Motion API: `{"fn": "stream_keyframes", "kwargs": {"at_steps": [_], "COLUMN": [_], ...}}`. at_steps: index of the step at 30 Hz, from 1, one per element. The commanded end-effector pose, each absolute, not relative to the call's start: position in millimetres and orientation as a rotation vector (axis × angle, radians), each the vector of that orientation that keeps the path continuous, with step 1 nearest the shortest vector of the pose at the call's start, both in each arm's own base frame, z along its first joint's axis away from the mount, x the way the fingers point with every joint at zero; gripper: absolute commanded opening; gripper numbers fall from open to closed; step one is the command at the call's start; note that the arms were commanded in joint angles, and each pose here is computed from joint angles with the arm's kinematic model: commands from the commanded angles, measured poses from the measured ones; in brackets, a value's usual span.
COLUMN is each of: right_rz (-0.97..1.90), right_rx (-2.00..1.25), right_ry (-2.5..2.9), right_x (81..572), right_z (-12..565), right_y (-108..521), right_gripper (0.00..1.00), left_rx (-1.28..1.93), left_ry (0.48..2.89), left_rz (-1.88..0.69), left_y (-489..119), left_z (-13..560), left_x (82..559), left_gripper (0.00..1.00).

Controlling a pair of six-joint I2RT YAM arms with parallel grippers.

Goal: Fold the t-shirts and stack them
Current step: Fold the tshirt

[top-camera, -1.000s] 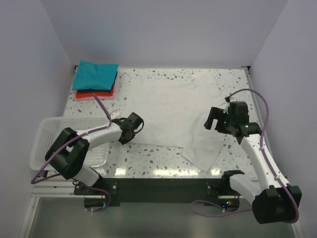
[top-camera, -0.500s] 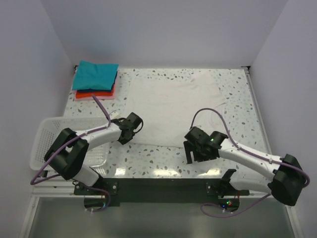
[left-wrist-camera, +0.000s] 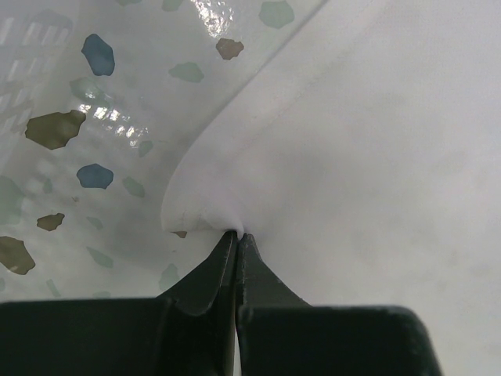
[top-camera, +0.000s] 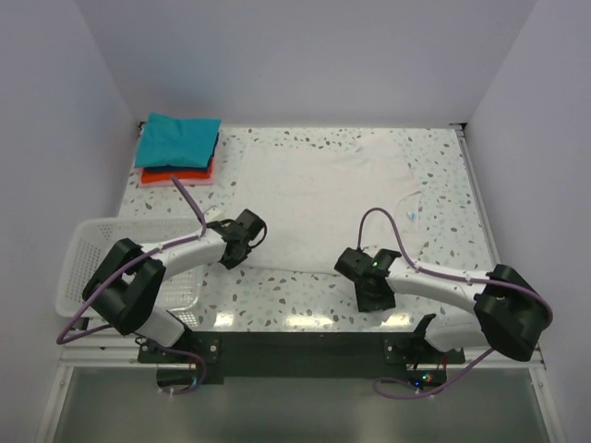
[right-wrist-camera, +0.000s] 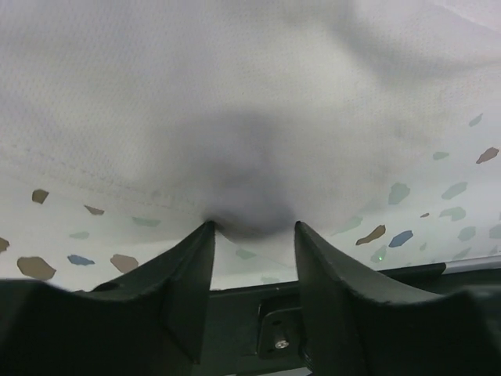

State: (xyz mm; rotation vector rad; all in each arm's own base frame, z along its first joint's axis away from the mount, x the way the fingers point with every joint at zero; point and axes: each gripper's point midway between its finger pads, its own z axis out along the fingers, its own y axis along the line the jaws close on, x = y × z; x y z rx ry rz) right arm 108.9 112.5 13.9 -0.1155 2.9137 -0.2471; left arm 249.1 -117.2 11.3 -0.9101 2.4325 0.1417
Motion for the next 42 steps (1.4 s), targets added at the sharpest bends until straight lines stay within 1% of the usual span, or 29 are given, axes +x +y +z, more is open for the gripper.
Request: {"fn": "stream_keyframes", "kwargs": {"at_steps": [1,2,4,6,7,8,12,17,22,23,29,35,42], "right_rz": [-0.327,-0.321,-0.291,-0.268,-0.260,-0.240,-0.198,-0.221,-0.240,-0.252,-0.244,-0.242,-0.244], "right_rx": [0.005,0.000,0.023,0.018,0.029,0.039,0.023,0.031,0.044,0.026,0.024,0.029,0.038], "right_ry": [2.823,2.825,2.837,2.829,2.824,2.810,2.741,2.674,2.591,2.598,2.537,2.506,2.507], "right_x": [128.4,129.0,130.5,131.9,133.4,136.1,151.8,175.1,209.6,209.5,248.4,280.1,306.7], "right_z": [11.6,11.2,9.8,12.2,13.5,17.0,34.7,61.2,92.9,91.2,119.1,135.0,136.9], "right_y": [98.2,96.6,94.6,93.2,92.1,92.6,96.6,89.1,84.9,84.2,86.6,82.9,75.7], "right_gripper": [0.46,0.39,0.32,0.21,0.20,0.00,0.00,0.00,0.00,0.00,0.00,0.00,0.00], "left_rx": [-0.918,-0.918,-0.916,-0.914,-0.910,-0.909,-0.887,-0.866,-0.840,-0.839,-0.842,-0.856,-0.794], "left_ry": [2.533,2.533,2.532,2.530,2.529,2.527,2.525,2.517,2.482,2.489,2.476,2.467,2.488], "left_rz": [0.142,0.142,0.145,0.140,0.140,0.136,0.109,0.095,0.090,0.102,0.129,0.080,0.040], "left_y": [-121.0,-121.3,-121.0,-121.7,-121.9,-122.7,-127.9,-131.9,-137.6,-136.6,-135.5,-134.6,-145.3], "left_z": [-6.4,-5.7,-5.0,-3.2,-2.4,-1.0,5.4,13.2,30.2,28.7,40.7,52.4,62.3], "left_x": [230.0,230.3,230.9,232.0,232.7,233.9,240.2,247.6,265.6,264.1,282.9,305.1,337.8], "left_gripper": [0.00,0.00,0.00,0.00,0.00,0.00,0.00,0.00,0.00,0.00,0.00,0.00,0.00]}}
